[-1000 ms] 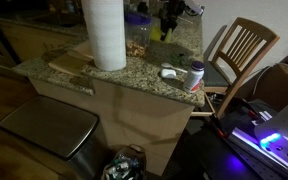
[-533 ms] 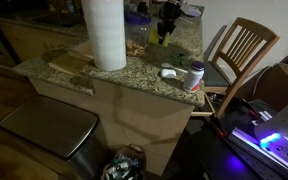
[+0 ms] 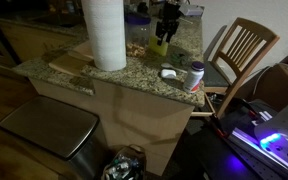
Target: Move the yellow sponge to the right of the clear jar
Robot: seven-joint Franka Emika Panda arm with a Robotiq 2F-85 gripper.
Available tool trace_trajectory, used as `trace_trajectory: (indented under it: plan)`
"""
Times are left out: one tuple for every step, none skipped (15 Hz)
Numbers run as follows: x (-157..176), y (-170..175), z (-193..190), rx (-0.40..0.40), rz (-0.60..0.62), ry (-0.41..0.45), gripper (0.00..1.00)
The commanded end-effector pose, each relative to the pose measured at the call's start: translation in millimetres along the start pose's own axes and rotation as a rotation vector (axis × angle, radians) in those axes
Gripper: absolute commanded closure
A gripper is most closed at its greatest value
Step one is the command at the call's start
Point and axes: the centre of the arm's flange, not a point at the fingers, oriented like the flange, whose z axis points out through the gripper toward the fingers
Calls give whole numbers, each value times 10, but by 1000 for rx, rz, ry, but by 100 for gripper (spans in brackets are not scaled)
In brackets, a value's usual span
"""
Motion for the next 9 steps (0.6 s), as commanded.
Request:
trace_trajectory:
  plan:
    - [-191,-49,-300,-44,27,36,2]
    - [-216,-41,-452,-47,39,56,0]
    - [-258,-30,-638,-44,54,76,0]
    - [-310,-15,-828,-48,71,98,0]
    - [-384,6,-1048,-55,95,120,0]
    - [-453,27,-1239,-68,123,142,0]
    - [-385,491,-1112,-80,165,156,0]
    - [-237,47,-1113,-46,112,149,0]
    - [-291,191,-1213,-55,137,166,0]
